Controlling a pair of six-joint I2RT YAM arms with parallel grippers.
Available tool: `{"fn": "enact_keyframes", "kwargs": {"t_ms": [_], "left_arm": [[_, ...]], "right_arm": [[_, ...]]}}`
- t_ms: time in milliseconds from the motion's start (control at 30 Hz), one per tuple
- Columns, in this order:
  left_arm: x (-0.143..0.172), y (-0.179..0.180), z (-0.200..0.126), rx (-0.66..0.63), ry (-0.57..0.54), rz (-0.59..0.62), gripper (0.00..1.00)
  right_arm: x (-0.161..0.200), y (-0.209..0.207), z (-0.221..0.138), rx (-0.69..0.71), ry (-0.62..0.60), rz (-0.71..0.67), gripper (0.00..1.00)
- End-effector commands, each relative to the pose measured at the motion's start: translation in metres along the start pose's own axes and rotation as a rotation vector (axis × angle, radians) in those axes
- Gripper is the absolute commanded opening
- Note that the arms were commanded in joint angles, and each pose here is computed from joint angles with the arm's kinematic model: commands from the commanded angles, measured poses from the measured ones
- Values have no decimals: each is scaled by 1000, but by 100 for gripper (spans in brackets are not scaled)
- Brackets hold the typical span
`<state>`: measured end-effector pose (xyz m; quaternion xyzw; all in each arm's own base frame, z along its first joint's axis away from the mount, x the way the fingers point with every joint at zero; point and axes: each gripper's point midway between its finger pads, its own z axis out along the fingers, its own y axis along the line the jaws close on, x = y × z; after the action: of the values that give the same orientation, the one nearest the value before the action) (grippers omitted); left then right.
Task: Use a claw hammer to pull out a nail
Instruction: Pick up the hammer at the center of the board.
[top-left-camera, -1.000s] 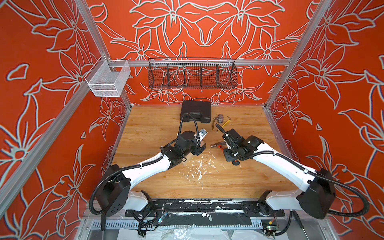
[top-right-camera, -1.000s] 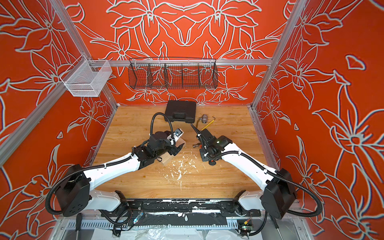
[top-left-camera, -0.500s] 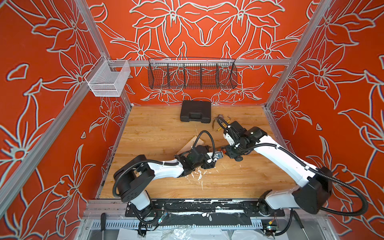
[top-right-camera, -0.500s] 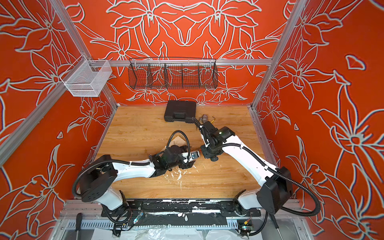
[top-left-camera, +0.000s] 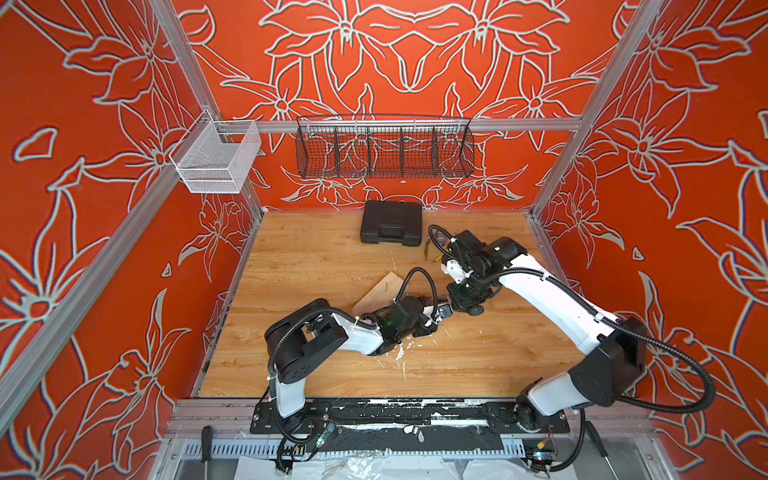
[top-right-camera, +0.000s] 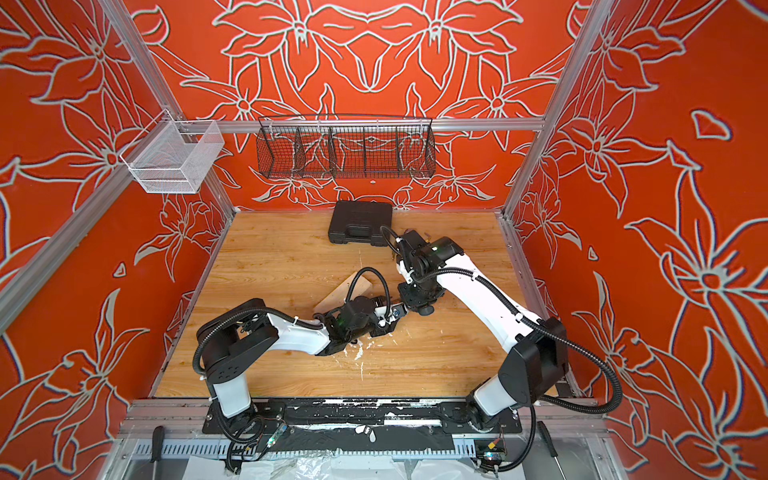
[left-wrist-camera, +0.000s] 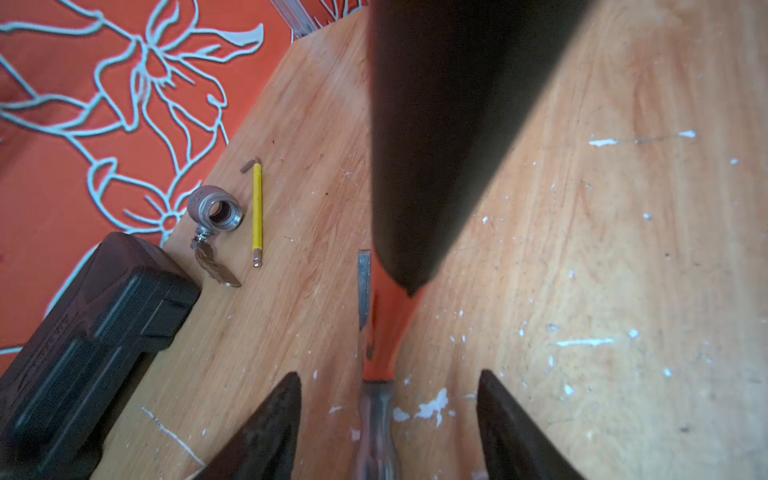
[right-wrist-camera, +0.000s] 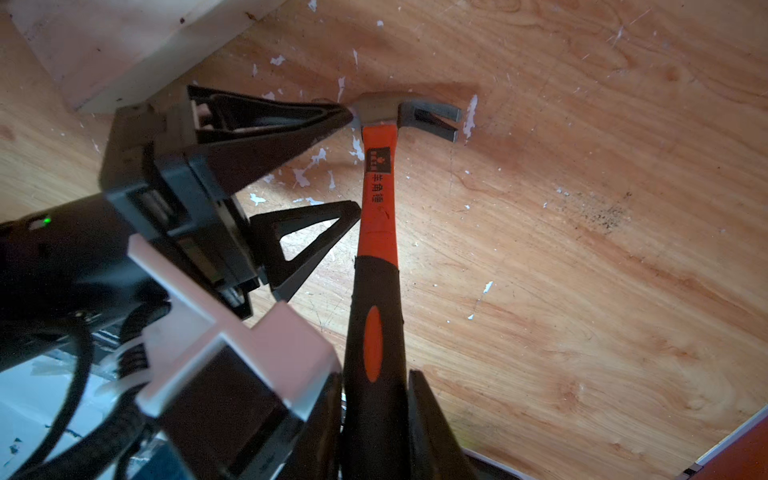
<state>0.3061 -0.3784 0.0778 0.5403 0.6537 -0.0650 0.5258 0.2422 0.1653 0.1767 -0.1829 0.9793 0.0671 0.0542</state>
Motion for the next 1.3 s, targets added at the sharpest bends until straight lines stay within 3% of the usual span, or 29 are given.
{"fn": "enact_keyframes", "kwargs": {"t_ms": [0, 100, 400, 767, 1033, 1267], "left_arm": [[-4, 8, 4, -35, -21, -40, 62], [2, 13, 4, -26, -7, -96, 61], [6, 9, 11, 38, 53, -97, 59], [2, 7, 19, 66, 45, -71, 35], [-12, 6, 15, 80, 1, -44, 29], [-15, -1, 15, 110, 10, 4, 9]], "right_arm": [[1, 8, -14, -65, 18, -27, 0], [0, 9, -16, -81, 33, -31, 0], [-3, 12, -26, -118, 58, -34, 0], [-4, 15, -31, -153, 71, -37, 0], [-7, 18, -32, -207, 73, -19, 0], [-10, 19, -29, -232, 79, -6, 0]]}}
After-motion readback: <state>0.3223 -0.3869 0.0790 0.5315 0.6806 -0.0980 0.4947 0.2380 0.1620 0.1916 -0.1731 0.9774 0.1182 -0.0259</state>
